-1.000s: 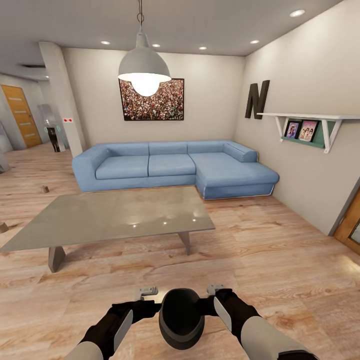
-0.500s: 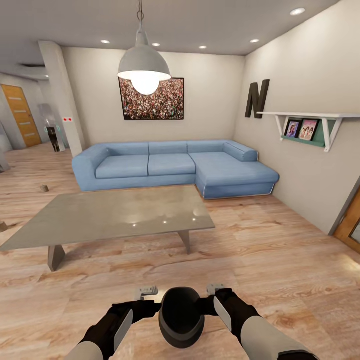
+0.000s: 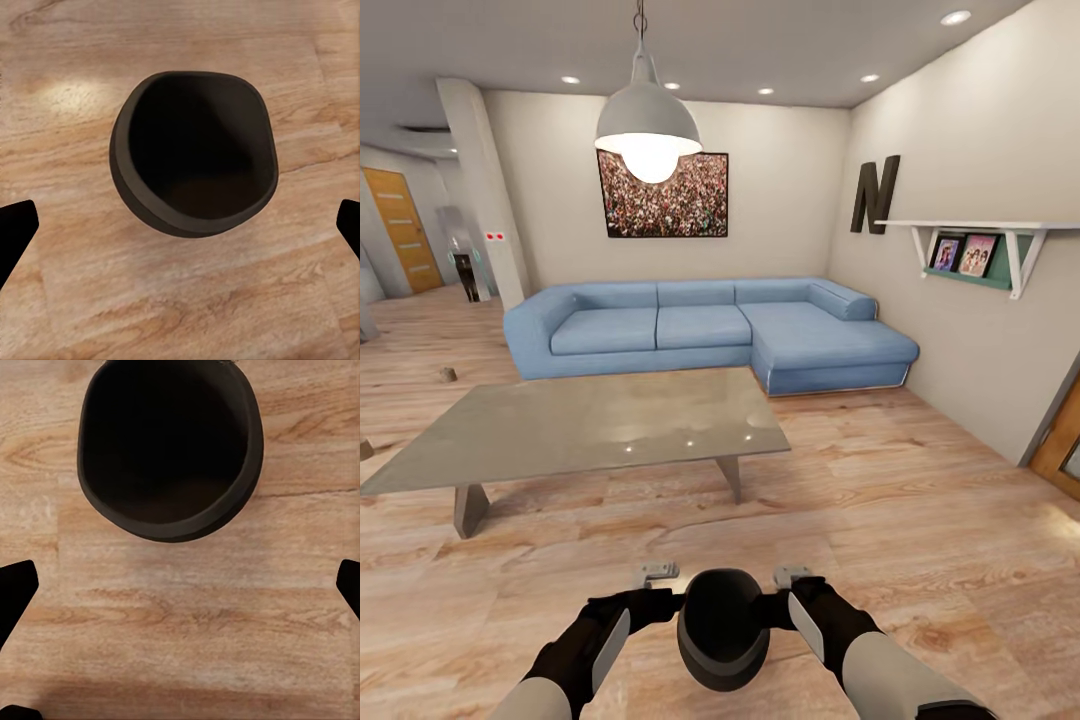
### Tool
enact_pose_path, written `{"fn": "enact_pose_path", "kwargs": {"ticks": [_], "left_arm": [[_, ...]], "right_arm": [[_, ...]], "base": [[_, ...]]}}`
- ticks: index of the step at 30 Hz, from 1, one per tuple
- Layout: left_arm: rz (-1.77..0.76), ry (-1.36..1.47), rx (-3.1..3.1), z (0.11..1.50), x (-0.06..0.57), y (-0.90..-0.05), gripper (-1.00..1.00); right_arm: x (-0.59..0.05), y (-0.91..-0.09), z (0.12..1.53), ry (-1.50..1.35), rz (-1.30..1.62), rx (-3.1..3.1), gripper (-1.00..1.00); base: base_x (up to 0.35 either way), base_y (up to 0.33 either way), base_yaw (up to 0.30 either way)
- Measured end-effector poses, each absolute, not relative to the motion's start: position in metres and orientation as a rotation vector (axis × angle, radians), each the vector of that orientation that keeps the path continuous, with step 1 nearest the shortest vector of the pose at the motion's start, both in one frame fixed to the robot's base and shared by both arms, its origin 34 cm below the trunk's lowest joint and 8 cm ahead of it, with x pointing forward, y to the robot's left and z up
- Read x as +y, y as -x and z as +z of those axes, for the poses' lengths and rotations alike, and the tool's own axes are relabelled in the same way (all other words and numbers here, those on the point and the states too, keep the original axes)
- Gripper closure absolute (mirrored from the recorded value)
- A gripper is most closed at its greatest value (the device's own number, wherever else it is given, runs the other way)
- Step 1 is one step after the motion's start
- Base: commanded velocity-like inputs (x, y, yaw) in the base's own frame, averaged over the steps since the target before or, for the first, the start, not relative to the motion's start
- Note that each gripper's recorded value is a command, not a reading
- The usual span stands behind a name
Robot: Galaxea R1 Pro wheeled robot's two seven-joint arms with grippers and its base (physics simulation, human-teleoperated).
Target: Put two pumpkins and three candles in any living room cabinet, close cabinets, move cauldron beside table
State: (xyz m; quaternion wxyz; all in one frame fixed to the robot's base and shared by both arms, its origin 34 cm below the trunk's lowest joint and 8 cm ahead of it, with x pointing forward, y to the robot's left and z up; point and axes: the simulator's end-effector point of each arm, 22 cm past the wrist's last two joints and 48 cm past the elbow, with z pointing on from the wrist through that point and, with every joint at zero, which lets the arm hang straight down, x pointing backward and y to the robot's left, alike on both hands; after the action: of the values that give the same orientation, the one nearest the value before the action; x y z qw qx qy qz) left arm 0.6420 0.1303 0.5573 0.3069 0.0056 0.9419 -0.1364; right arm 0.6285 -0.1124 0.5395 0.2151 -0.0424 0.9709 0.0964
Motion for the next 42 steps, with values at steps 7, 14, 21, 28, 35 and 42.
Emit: {"fn": "enact_pose_path", "kwargs": {"ticks": [7, 14, 21, 28, 35, 42], "left_arm": [[-0.357, -0.018, 2.493, 0.553, 0.131, -0.641, -1.0], [-0.354, -0.016, 2.493, 0.539, 0.132, -0.639, -1.0], [-0.352, -0.018, 2.503, 0.521, 0.132, -0.633, -1.0], [-0.35, -0.02, 2.501, 0.507, 0.132, -0.631, -1.0], [-0.348, -0.023, 2.504, 0.491, 0.132, -0.627, -1.0], [-0.343, -0.025, 2.509, 0.474, 0.133, -0.623, -1.0]], "right_arm": [[-0.113, -0.63, 0.537, 0.116, 0.266, 2.682, -1.0], [-0.114, -0.629, 0.523, 0.115, 0.265, 2.681, -1.0], [-0.115, -0.627, 0.509, 0.113, 0.263, 2.681, -1.0], [-0.115, -0.625, 0.495, 0.113, 0.263, 2.681, -1.0], [-0.116, -0.623, 0.481, 0.113, 0.263, 2.678, -1.0], [-0.114, -0.626, 0.471, 0.112, 0.266, 2.657, -1.0]], "base": [[0.0, 0.0, 0.0], [0.0, 0.0, 0.0], [0.0, 0.0, 0.0], [0.0, 0.0, 0.0], [0.0, 0.0, 0.0], [0.0, 0.0, 0.0]]}}
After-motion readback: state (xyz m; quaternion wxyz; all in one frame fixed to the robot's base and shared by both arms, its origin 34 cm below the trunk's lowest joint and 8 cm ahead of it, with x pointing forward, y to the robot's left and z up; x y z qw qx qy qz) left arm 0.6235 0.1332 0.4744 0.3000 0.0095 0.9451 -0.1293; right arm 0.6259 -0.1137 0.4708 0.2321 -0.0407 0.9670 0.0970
